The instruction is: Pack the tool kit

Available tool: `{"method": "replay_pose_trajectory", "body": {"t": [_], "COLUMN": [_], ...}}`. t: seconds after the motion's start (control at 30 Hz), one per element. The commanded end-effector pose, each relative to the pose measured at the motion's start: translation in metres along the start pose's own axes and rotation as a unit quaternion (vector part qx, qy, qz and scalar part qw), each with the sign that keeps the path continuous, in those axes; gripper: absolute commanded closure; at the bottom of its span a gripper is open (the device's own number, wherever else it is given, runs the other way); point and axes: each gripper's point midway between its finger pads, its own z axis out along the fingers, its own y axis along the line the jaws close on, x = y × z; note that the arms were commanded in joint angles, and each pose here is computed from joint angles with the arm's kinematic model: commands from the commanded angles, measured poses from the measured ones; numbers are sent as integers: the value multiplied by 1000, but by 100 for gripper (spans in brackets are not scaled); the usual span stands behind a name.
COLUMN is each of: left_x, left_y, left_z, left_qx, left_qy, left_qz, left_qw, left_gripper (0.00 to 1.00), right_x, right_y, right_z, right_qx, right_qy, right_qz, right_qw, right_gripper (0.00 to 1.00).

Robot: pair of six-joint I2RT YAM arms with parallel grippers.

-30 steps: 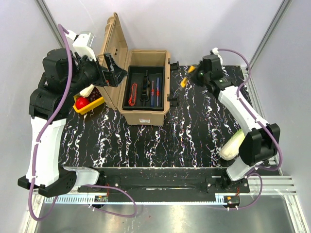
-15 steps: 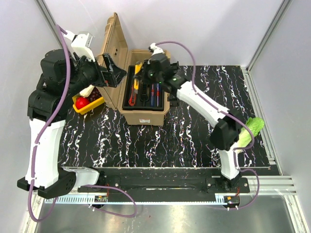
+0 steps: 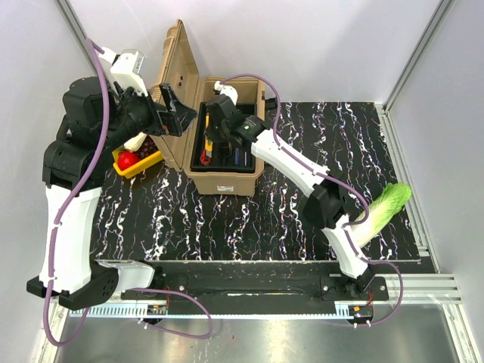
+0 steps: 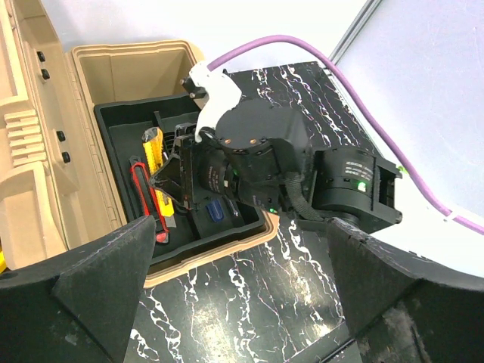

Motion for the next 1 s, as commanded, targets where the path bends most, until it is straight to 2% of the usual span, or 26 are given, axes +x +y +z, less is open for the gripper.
{"method": "replay_pose_trajectory", "body": {"t": [0.0,0.13,0.23,0.27,0.4,0.53,0.8,0.97], "left_x": [-18,-18,-19,-18,-18,-18,-20,-25], "left_y": [-5,-5,-5,-5,-4,-4,-4,-1], "left_z": [-9,-9,-9,-9,-9,-9,-9,-9], "left_qx": [4,4,4,3,0,0,1,-11], "left_qy": [-37,-37,-38,-36,-37,-36,-40,-52], "left_qz": [10,11,11,11,11,10,7,0], "left_qw": [999,999,999,999,999,999,999,999], "left_gripper": [1,1,1,1,1,1,1,1], "right_x": [2,11,12,12,9,3,-15,-43], "right_y": [-17,-20,-26,-29,-39,-37,-28,-24], "right_z": [3,11,15,16,16,9,-11,-41], "right_qx": [53,59,74,82,113,114,96,91], "right_qy": [-4,6,1,-1,-10,-15,-28,-58], "right_qz": [-19,-29,-29,-29,-22,-17,-8,-12], "right_qw": [998,998,997,996,993,993,995,994], "right_gripper": [100,98,93,89,60,47,46,46]}}
